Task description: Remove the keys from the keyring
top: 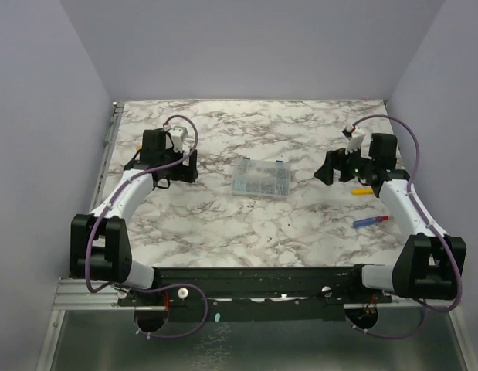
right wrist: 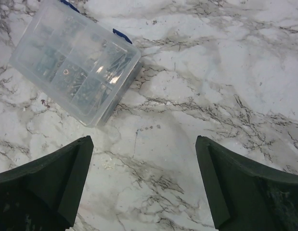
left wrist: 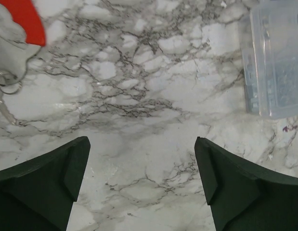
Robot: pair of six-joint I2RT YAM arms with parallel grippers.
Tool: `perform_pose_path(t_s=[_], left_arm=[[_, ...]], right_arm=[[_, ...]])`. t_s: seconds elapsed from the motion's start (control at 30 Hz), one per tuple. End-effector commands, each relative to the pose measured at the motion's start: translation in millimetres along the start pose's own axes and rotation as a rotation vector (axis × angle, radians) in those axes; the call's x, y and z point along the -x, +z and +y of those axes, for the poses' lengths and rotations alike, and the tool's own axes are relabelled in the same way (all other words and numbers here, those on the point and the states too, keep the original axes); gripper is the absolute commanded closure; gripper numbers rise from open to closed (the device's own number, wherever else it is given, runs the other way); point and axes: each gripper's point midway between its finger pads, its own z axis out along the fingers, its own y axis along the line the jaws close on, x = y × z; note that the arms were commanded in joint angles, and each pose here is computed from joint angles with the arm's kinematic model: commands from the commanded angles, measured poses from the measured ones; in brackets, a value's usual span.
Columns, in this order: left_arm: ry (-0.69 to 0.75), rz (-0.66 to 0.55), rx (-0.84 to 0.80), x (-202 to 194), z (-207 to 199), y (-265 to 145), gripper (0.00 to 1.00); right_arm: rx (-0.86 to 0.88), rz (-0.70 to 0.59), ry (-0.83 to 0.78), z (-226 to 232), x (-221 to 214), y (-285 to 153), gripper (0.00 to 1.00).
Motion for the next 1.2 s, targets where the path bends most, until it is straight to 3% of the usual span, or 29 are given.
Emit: perform_pose_path(t_s=[0.0, 0.13, 0.33, 0.5, 0.7, 1.0, 1.17], left_arm=[[-0.064, -0.200, 0.168, 51, 24, -14, 0.01], [0.116, -0.132, 0.118, 48, 22, -8, 0.01], [0.306, 0.031, 0.017, 1, 14, 5, 0.01], [0.366, 0.112, 0.014, -33, -6, 21, 0.01], [0.323, 0.003, 0.182, -42, -42, 47, 0.01], [0.305, -0.130, 0.048, -31, -139, 71, 0.01], [0.299, -0.153, -0.036, -11, -187, 105, 0.01]], right_arm=[[0.003, -0.085, -0.074, 7, 20, -11, 0.00], [0.046, -0.106, -0.108, 17, 22, -15, 0.00], [0.129, -0.012, -0.111, 24, 7, -10, 0.00], [0.133, 0.008, -0.099, 22, 3, -7, 0.00], [0.132, 0.012, -0.097, 21, 1, -6, 0.00], [0.126, 0.020, -0.087, 19, 0, -5, 0.00], [0.129, 0.018, -0.086, 20, 3, -6, 0.00]])
